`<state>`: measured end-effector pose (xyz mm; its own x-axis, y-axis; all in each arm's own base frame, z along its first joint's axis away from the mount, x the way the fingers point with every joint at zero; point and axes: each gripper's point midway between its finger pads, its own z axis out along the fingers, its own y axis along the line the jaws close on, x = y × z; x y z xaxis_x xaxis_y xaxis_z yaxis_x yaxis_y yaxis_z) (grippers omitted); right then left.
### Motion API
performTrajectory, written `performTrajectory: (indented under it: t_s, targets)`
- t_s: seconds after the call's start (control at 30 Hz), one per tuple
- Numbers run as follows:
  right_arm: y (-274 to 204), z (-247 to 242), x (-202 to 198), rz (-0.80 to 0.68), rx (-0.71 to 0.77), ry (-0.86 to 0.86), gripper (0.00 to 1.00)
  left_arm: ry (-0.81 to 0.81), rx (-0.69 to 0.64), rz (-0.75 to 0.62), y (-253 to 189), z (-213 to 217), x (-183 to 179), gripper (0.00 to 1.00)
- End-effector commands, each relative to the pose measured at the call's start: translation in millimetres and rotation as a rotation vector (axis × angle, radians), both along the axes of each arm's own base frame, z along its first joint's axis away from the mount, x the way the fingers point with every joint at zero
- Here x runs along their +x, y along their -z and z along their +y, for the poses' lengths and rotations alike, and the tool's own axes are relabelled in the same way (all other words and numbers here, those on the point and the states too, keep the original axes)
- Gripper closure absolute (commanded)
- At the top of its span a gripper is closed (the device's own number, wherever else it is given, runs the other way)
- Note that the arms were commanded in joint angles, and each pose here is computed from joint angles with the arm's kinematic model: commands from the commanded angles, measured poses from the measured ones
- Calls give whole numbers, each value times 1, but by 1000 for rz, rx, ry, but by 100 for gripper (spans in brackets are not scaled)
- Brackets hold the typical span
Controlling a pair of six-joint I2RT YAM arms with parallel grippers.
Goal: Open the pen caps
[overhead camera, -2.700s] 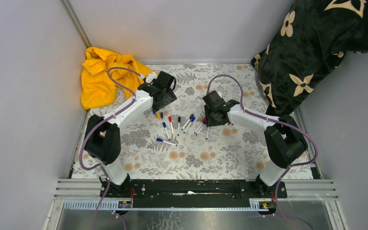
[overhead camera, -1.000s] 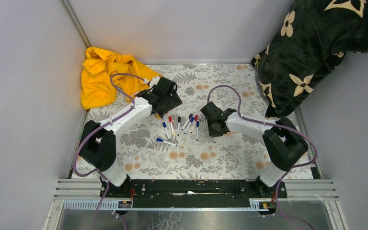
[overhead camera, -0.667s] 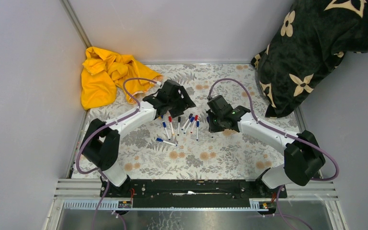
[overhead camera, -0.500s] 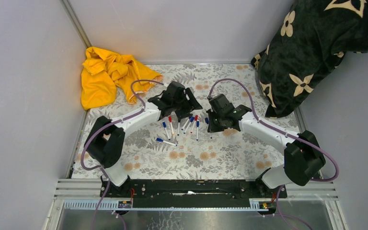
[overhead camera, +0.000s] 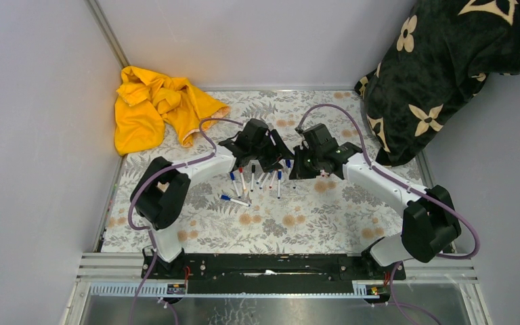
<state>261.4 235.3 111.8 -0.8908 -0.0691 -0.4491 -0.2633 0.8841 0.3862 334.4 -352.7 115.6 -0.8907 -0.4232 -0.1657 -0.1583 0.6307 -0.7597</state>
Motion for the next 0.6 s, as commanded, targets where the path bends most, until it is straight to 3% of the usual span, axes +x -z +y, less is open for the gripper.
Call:
performTrajectory:
  t_s: [0.0, 0.2, 0.57]
  targets:
    - [-34, 14, 15, -70, 98, -21, 100, 29, -72, -19, -10, -16, 3, 33]
    - [-35, 12, 20, -64, 112, -12, 100, 4, -89, -9, -10, -17, 5, 39]
    - [-30, 14, 19, -46, 130, -14, 100, -21, -122, -32, -19, -19, 10, 59]
